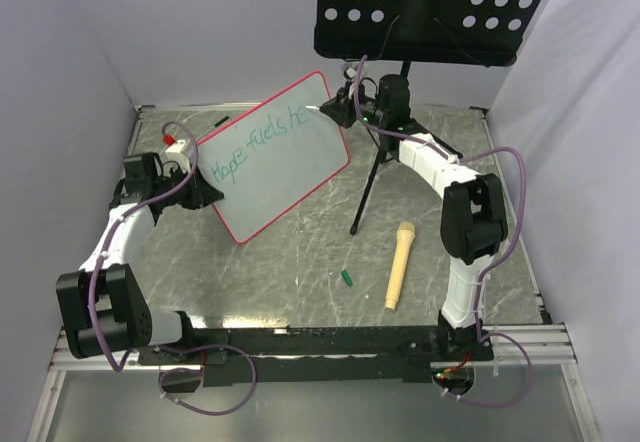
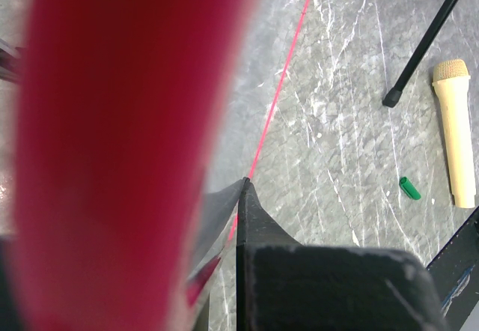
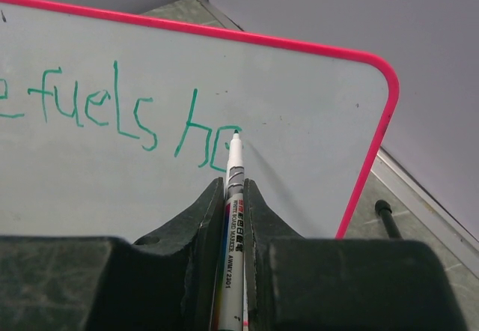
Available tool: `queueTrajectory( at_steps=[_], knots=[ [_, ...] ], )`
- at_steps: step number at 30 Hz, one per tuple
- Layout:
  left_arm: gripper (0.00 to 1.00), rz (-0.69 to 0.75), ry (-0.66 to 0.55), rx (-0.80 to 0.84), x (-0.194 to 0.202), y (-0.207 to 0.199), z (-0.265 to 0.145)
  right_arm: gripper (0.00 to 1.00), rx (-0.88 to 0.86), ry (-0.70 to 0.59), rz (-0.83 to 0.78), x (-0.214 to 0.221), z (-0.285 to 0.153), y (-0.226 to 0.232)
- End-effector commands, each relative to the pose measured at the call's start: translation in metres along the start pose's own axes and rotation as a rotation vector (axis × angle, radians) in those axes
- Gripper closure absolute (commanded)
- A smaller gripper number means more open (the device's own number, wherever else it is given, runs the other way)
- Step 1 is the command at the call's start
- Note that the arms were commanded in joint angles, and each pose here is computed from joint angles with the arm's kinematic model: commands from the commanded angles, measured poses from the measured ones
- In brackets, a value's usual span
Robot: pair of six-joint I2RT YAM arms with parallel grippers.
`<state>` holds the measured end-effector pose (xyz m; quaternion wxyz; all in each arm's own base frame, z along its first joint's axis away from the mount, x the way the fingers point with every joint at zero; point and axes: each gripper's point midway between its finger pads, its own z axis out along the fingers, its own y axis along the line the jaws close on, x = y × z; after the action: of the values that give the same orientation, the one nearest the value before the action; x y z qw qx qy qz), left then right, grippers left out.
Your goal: Write a sentence on the whiteboard
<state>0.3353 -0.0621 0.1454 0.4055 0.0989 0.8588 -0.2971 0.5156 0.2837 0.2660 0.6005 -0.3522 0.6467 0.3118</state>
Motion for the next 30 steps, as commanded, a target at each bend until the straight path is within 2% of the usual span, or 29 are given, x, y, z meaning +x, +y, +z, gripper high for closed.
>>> queueTrajectory(
  at_steps=[1,12,30],
  knots=[
    [0.99,0.053,0.214,-0.374,0.054,0.072,-0.015,1.00,0.007,-0.073,-0.026,-0.034,0.002,-0.006],
    [0.99,0.054,0.220,-0.390,0.055,0.074,-0.017,1.00,0.031,-0.053,-0.030,-0.022,-0.001,-0.006],
    [0.99,0.127,0.230,-0.493,0.064,0.080,-0.040,1.00,0.004,-0.164,-0.069,-0.047,-0.039,0.025]
  ],
)
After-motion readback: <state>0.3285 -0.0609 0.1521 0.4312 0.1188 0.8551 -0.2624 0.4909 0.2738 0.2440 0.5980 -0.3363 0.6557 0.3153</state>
